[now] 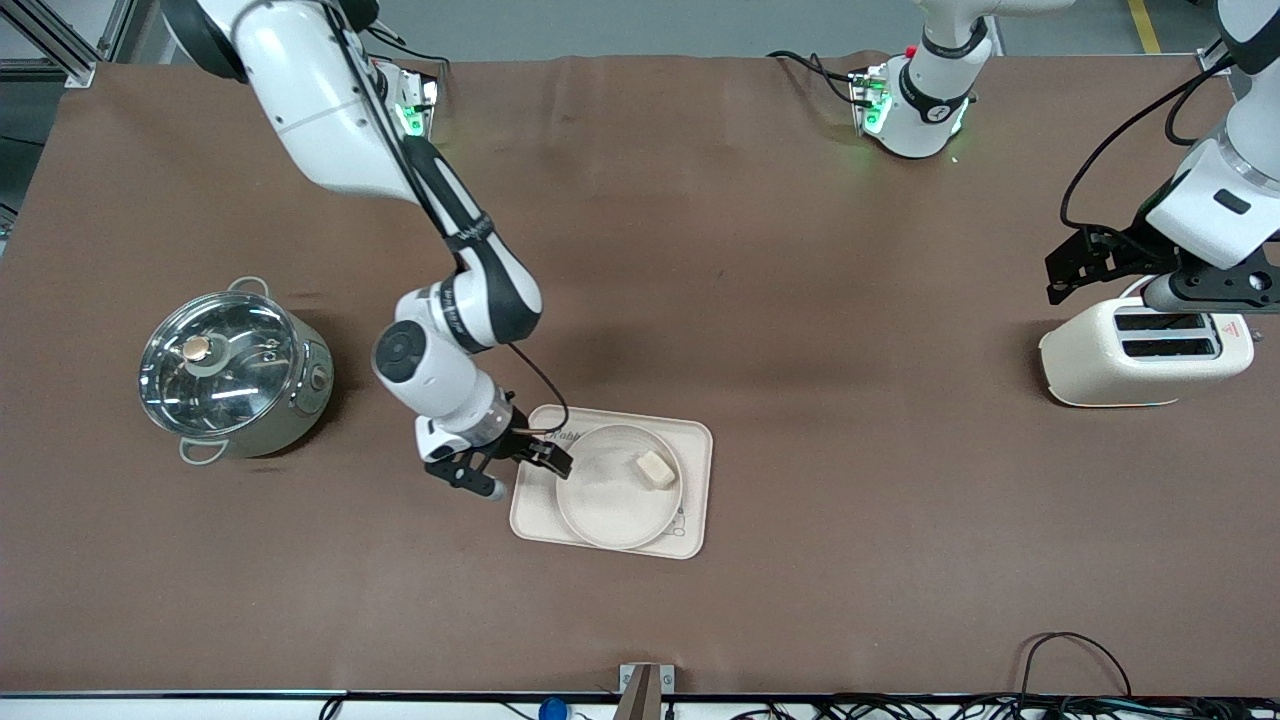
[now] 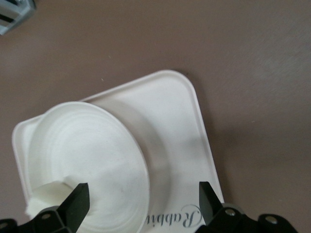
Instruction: Place bun in plate and plate on tray
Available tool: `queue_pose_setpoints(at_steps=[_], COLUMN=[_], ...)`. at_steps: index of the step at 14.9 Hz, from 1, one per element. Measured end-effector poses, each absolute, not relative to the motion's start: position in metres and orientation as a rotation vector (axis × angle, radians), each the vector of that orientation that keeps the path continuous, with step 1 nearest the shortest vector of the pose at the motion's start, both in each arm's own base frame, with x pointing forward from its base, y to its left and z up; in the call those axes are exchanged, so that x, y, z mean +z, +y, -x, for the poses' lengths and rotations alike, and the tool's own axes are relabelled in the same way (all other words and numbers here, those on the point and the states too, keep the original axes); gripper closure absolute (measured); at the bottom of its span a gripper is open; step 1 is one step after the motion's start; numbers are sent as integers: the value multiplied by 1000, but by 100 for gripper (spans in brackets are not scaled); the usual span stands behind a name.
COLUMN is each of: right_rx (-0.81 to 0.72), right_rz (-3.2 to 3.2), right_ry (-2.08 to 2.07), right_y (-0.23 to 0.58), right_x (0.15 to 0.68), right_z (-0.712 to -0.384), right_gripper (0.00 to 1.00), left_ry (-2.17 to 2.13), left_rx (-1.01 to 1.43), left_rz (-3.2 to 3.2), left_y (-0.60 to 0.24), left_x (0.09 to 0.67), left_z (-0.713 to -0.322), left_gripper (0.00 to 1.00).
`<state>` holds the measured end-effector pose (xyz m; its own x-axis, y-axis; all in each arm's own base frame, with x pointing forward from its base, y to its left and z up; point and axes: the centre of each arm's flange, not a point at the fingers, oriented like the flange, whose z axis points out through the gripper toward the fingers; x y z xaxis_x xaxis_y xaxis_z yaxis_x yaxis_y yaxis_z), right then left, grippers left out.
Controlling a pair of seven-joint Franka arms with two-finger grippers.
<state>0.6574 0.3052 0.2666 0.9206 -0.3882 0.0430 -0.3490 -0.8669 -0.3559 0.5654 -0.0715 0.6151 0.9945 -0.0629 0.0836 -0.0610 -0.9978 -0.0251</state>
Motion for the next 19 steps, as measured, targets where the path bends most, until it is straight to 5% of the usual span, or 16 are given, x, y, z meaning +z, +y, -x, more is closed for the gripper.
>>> queue_pose_setpoints(at_steps=[9, 13, 19], right_rx=[82, 196, 155], right_rz=[3012, 3046, 3133], right_ry=[205, 145, 124], right_y=[112, 27, -28], right_x=[496, 558, 618], right_z=[-626, -584, -539], right_gripper=[0, 0, 0], left_ry=[10, -25, -50], left_rx=[-104, -114, -127], left_rz=[3117, 3118, 3119], left_y=[-65, -63, -55], left_x=[616, 620, 622], left_z=[-566, -567, -573], left_gripper=[0, 0, 0])
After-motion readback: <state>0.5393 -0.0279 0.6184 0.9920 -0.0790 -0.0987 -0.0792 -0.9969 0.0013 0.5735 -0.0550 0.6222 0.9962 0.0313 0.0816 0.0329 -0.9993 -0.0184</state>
